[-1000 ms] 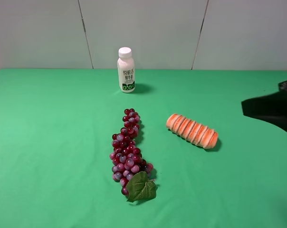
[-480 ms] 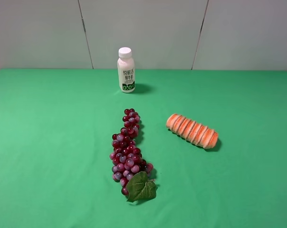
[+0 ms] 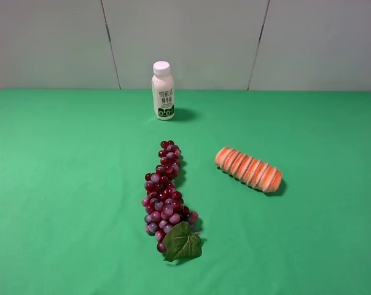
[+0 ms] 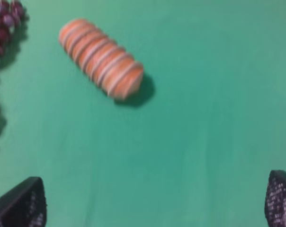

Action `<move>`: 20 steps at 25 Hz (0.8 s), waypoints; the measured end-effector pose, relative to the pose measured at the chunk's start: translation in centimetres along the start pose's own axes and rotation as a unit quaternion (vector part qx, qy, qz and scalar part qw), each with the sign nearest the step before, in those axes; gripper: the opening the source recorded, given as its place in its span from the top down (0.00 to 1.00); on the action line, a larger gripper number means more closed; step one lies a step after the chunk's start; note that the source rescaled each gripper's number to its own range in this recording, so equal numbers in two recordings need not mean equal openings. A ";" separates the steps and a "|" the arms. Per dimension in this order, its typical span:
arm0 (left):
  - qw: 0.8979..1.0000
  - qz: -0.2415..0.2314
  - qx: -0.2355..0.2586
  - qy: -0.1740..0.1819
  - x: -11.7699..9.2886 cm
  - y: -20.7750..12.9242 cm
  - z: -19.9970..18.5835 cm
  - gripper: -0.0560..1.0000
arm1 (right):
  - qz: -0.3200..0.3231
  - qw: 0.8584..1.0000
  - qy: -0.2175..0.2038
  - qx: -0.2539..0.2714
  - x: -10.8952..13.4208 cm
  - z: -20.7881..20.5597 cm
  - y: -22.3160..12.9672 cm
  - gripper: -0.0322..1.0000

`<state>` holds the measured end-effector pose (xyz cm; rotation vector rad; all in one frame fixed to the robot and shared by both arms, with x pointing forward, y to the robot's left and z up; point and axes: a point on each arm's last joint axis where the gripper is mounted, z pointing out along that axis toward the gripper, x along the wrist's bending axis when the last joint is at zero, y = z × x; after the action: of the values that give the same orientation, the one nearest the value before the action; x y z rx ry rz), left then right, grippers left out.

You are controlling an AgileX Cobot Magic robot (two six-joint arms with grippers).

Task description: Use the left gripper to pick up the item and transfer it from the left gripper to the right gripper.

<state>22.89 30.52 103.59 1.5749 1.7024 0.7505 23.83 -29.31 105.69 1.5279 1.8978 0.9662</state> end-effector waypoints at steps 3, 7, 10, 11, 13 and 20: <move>1.000 0.000 0.000 0.000 0.0 0.0 0.0 0.02 | -0.004 0.999 -0.005 -0.053 0.0 -0.9 -0.6 0.00; 1.000 0.000 0.000 0.000 0.0 0.0 0.0 0.02 | -0.010 0.996 -0.016 -0.082 -0.2 -1.2 -0.8 0.00; 1.000 0.000 0.000 0.000 0.0 0.0 0.0 0.02 | -0.019 0.995 -0.018 -0.099 -0.2 -1.1 -0.5 0.00; 1.000 0.000 0.000 0.000 0.0 0.0 0.0 0.02 | -0.020 0.994 -0.018 -0.107 -0.3 -0.9 -0.4 0.00; 1.000 0.000 0.000 0.000 0.0 0.0 0.0 0.02 | -0.023 0.994 -0.019 -0.110 -0.3 -0.4 -0.5 0.00; 1.000 0.000 0.000 0.000 0.0 0.0 0.0 0.02 | -0.023 0.993 -0.019 -0.115 -0.3 -0.4 -0.4 0.00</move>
<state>22.89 30.52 103.59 1.5757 1.7019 0.7509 23.37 -29.73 105.58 1.3530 1.7216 1.0858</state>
